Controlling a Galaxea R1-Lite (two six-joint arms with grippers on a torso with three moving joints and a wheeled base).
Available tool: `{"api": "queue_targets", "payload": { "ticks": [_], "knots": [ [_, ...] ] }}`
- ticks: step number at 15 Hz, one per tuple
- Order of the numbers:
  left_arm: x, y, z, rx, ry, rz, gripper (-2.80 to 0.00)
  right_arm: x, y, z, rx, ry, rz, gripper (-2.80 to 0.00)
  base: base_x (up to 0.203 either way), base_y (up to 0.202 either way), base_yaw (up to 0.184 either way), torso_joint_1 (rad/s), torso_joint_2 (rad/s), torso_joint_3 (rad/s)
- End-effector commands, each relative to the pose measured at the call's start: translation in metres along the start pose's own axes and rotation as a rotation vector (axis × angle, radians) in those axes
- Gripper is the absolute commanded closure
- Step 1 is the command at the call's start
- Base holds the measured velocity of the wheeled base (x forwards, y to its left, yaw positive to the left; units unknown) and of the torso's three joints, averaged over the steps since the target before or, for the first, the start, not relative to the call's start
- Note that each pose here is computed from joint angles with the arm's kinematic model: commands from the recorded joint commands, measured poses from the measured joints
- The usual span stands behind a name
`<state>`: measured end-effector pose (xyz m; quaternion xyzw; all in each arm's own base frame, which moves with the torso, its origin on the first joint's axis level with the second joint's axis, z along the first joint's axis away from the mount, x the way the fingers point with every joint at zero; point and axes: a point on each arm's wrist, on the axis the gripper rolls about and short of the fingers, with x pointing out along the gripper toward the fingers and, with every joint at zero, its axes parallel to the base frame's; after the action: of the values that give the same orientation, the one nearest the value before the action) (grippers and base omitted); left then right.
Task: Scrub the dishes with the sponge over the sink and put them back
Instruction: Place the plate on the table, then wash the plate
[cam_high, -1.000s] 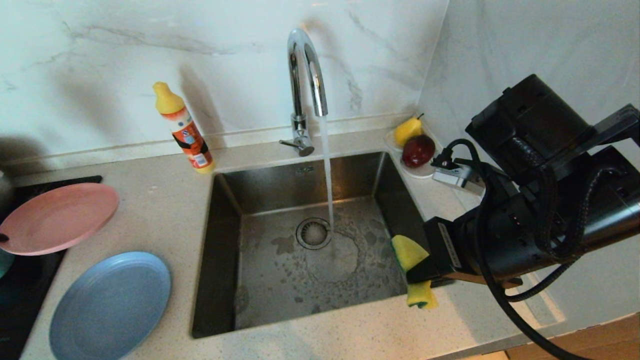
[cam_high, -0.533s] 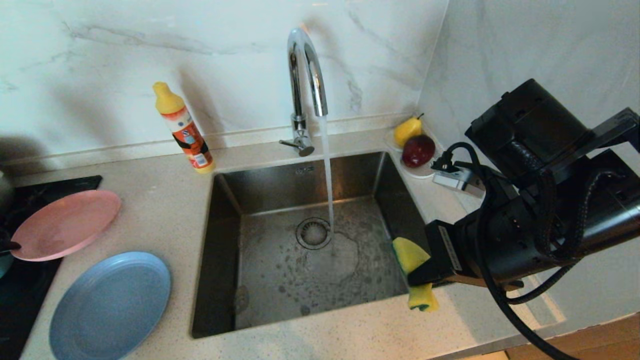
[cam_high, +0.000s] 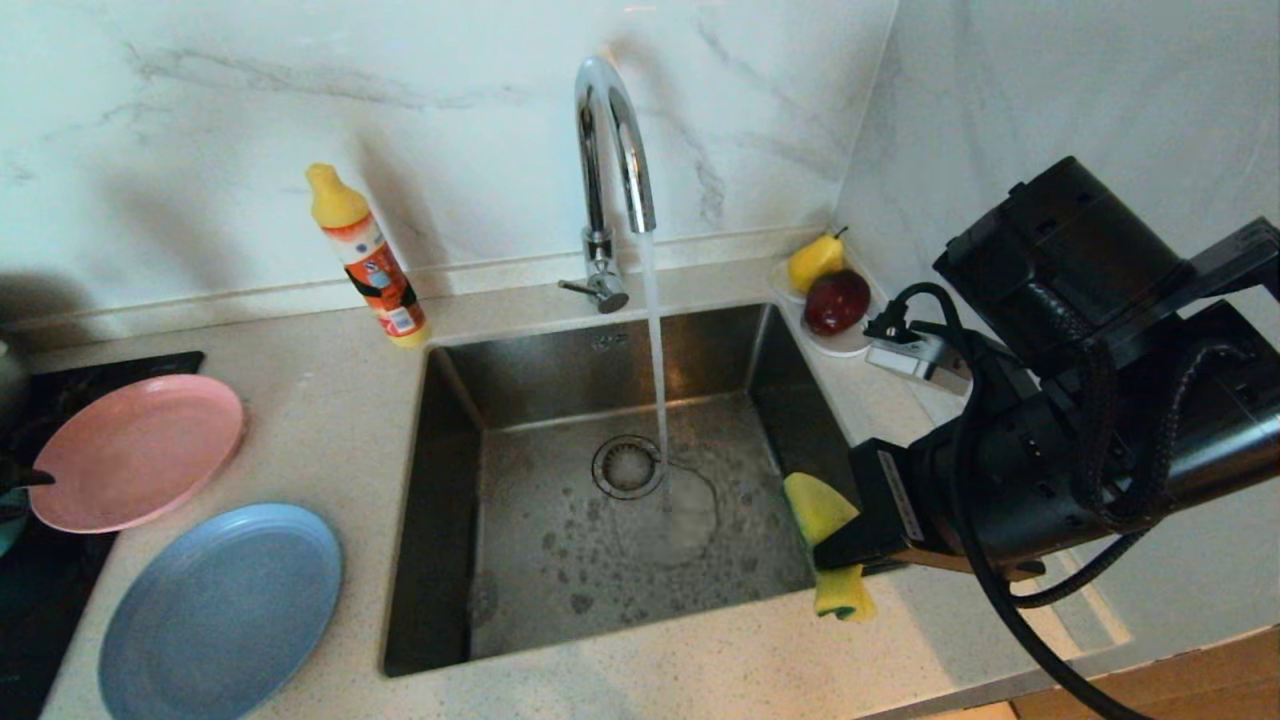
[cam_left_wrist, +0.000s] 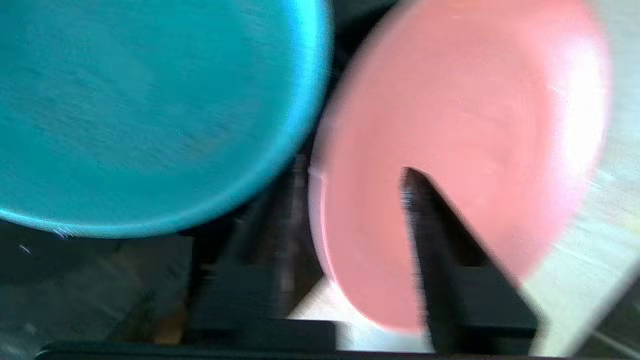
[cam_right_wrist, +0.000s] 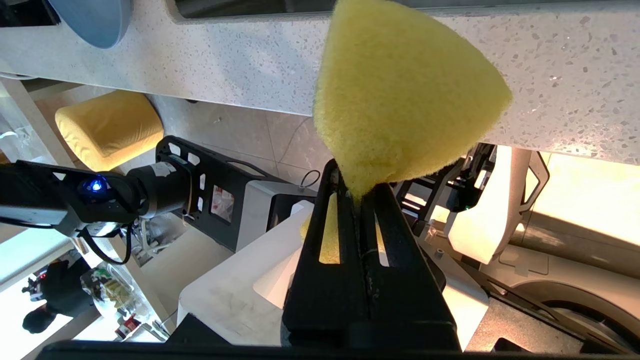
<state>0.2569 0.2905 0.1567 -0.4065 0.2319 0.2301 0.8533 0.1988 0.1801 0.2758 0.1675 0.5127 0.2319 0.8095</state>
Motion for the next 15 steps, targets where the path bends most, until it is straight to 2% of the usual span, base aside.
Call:
{"api": "queue_targets", "payload": {
  "ticks": [1, 4, 6, 7, 10, 13, 15],
  "knots": [
    [-0.023, -0.016, 0.004, 0.022, -0.037, -0.039, -2.80, -0.001, 0.000, -0.001, 0.003, 0.002, 0.000, 0.00, 0.000, 0.000, 0.000, 0.000, 0.00, 0.000],
    [-0.056, -0.036, -0.002, 0.043, -0.051, -0.065, -2.80, -0.003, 0.000, -0.001, 0.003, -0.001, 0.003, 0.00, 0.000, 0.000, 0.000, 0.000, 0.00, 0.000],
    [-0.077, -0.054, -0.014, 0.072, -0.018, -0.102, -2.80, -0.003, 0.000, -0.001, 0.003, 0.000, 0.002, 0.00, 0.000, 0.000, 0.000, 0.000, 0.00, 0.000],
    [-0.086, -0.059, -0.023, 0.103, 0.007, -0.121, 0.00, -0.003, 0.000, -0.001, 0.003, -0.001, 0.003, 0.00, 0.000, 0.000, 0.000, 0.000, 0.00, 0.000],
    [-0.099, -0.068, -0.049, 0.211, 0.098, -0.134, 0.00, -0.005, 0.000, -0.001, 0.003, -0.007, 0.006, 0.00, 0.000, 0.000, 0.000, 0.000, 0.00, 0.000],
    [-0.098, -0.056, -0.075, 0.412, 0.197, -0.075, 0.00, -0.006, -0.001, -0.002, 0.008, -0.005, 0.003, 0.00, 0.000, 0.000, 0.000, 0.000, 0.00, 0.000],
    [-0.096, -0.048, -0.094, 0.467, 0.263, -0.050, 0.00, -0.005, -0.001, -0.002, 0.010, -0.003, 0.001, 0.00, 0.000, 0.000, 0.000, 0.000, 0.00, 0.000]
  ]
}}
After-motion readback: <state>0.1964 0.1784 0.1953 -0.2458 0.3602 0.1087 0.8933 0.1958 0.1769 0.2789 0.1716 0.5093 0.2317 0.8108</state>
